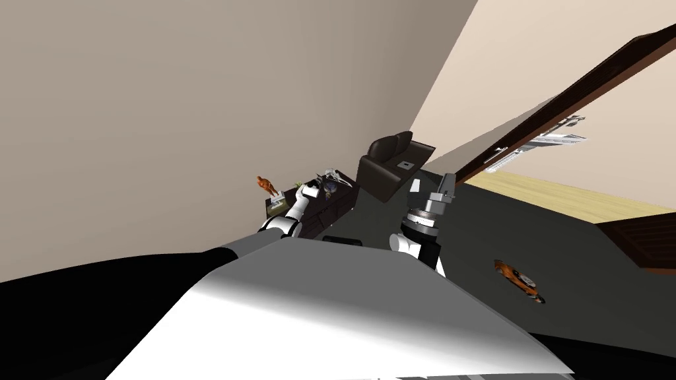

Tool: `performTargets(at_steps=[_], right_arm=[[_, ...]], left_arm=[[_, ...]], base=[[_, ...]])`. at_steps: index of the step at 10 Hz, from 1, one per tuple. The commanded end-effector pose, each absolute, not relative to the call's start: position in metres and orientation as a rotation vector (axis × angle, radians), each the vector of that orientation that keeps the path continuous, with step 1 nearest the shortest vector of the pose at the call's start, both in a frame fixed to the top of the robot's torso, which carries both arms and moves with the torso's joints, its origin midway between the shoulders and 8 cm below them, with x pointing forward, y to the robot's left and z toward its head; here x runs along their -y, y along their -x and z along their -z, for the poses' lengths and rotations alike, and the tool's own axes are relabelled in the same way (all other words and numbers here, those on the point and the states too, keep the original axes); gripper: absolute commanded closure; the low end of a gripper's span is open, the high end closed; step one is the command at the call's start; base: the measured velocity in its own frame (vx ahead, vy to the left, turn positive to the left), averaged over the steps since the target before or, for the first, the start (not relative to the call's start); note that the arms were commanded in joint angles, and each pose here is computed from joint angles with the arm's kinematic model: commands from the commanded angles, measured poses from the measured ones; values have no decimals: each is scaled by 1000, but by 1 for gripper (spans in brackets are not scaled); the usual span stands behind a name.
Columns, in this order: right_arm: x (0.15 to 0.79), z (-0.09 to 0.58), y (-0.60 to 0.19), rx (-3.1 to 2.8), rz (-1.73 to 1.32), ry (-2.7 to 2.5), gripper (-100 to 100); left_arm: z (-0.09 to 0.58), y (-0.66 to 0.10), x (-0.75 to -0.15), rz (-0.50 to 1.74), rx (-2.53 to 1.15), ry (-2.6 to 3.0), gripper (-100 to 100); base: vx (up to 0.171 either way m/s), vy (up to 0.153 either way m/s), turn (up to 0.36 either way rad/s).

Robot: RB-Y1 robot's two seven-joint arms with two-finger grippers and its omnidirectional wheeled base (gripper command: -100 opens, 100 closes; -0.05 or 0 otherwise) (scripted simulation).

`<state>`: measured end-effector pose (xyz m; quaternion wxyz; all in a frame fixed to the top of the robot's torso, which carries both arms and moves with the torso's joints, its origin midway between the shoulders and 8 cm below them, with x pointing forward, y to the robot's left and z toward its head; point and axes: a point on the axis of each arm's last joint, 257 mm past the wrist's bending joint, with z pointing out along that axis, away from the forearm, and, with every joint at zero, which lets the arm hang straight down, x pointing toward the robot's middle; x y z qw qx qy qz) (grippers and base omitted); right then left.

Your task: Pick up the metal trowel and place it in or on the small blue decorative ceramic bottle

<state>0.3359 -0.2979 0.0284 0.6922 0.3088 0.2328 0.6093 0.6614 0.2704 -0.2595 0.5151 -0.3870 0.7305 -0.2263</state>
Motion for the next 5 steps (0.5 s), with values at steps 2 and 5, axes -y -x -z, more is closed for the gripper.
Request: performTargets(at_steps=[2,5], right_arm=[[298,-28,-336,-520,-1362,-690,0],[298,-28,-336,-520,-1361,-690,0]], left_arm=[[255,-670,-250,585,-1784,988,100],[249,-675,-227,627,-1814,1034,100]], base=[[72,117,-144],[81,115,-122]])
